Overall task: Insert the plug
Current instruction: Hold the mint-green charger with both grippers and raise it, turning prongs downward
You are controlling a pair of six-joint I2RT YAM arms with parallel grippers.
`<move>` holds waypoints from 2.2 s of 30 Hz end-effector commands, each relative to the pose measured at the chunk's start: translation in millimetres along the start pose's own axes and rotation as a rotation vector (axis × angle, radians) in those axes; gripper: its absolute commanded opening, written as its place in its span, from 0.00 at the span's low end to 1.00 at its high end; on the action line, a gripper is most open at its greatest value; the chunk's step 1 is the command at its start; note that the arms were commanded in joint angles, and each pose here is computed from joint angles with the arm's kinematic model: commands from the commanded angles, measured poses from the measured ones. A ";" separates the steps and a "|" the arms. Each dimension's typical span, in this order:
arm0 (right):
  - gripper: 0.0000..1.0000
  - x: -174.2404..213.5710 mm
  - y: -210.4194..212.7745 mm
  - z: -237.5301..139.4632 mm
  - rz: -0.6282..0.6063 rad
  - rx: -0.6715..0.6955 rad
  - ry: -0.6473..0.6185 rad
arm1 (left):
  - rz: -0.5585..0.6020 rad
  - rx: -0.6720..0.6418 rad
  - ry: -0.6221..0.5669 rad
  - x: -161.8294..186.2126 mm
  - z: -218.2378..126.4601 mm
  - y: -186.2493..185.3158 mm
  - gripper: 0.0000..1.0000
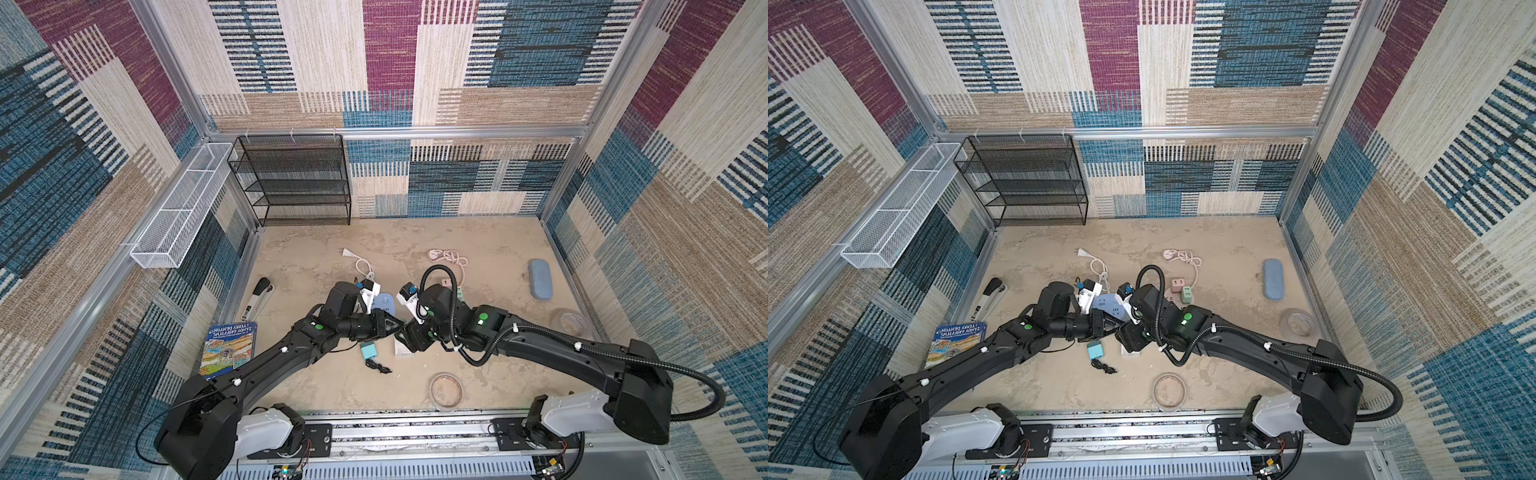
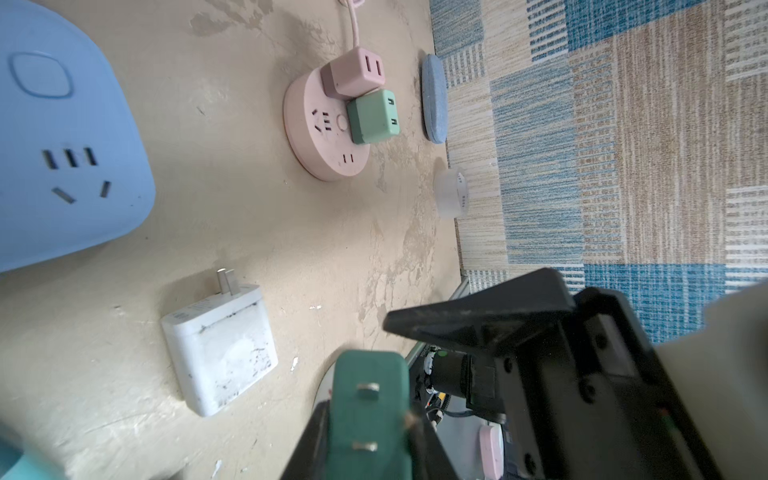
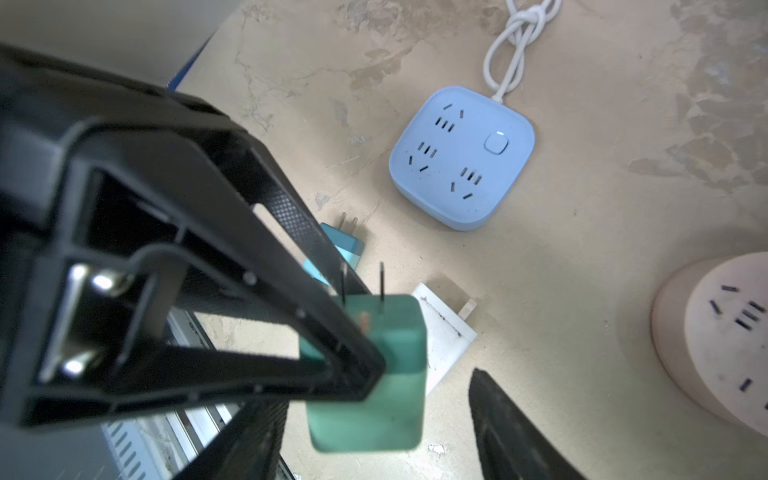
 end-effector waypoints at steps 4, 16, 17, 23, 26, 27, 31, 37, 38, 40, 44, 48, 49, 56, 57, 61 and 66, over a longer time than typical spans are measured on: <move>0.68 -20.9 -19.8 -23.4 0.274 0.062 -0.183 | -0.026 0.053 -0.305 -13.6 -28.2 -9.9 0.00; 0.52 -48.3 -24.7 -63.2 0.490 -0.294 -0.629 | -0.136 0.389 -0.495 -26.7 -51.1 -44.0 0.00; 0.53 -47.3 -26.7 -64.4 0.503 -0.323 -0.651 | -0.153 0.409 -0.498 -27.6 -50.3 -43.9 0.00; 0.52 -36.9 -35.6 -62.8 0.575 -0.419 -0.696 | -0.188 0.556 -0.454 -35.0 -45.0 -56.1 0.00; 0.50 -36.4 -36.6 -62.4 0.577 -0.425 -0.703 | -0.199 0.594 -0.435 -36.7 -41.7 -57.6 0.00; 0.49 -36.2 -36.9 -62.1 0.584 -0.432 -0.703 | -0.203 0.606 -0.431 -36.8 -40.8 -57.3 0.00; 0.49 -36.4 -39.4 -58.2 0.603 -0.466 -0.705 | -0.208 0.627 -0.424 -35.8 -37.7 -55.6 0.00; 0.48 -36.8 -43.0 -48.8 0.630 -0.475 -0.685 | -0.198 0.633 -0.426 -32.5 -40.5 -55.8 0.00; 0.48 -37.0 -43.4 -47.3 0.633 -0.476 -0.682 | -0.196 0.635 -0.427 -32.3 -41.0 -56.3 0.00; 0.47 -38.2 -43.1 -46.2 0.628 -0.489 -0.685 | -0.191 0.634 -0.422 -31.3 -41.2 -57.3 0.00; 0.47 -41.7 -42.4 -42.8 0.619 -0.508 -0.676 | -0.183 0.633 -0.418 -30.1 -40.2 -58.5 0.00; 0.46 -43.9 -41.7 -42.1 0.611 -0.525 -0.680 | -0.178 0.641 -0.412 -29.8 -38.5 -60.2 0.00; 0.45 -44.8 -41.4 -41.8 0.611 -0.530 -0.678 | -0.176 0.644 -0.409 -29.7 -38.0 -60.7 0.00; 0.42 -48.0 -39.8 -40.2 0.606 -0.568 -0.677 | -0.172 0.666 -0.390 -30.4 -33.2 -64.3 0.00; 0.42 -48.8 -39.9 -40.7 0.605 -0.568 -0.681 | -0.173 0.667 -0.387 -30.2 -32.4 -64.1 0.00; 0.40 -49.8 -40.2 -40.8 0.606 -0.563 -0.684 | -0.178 0.663 -0.370 -28.2 -27.3 -63.0 0.00; 0.30 -48.7 -42.8 -38.8 0.612 -0.544 -0.683 | -0.188 0.662 -0.366 -25.6 -23.1 -57.9 0.00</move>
Point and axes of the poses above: each gripper's point midway between its finger pads, its own z axis out along the fingers, its own y axis along the line the jaws close on, x = y × z, the point moved 10 cm from there along -z, back along the fingers, and after that the axes turned 9 degrees about -z, right-handed, at the moved point
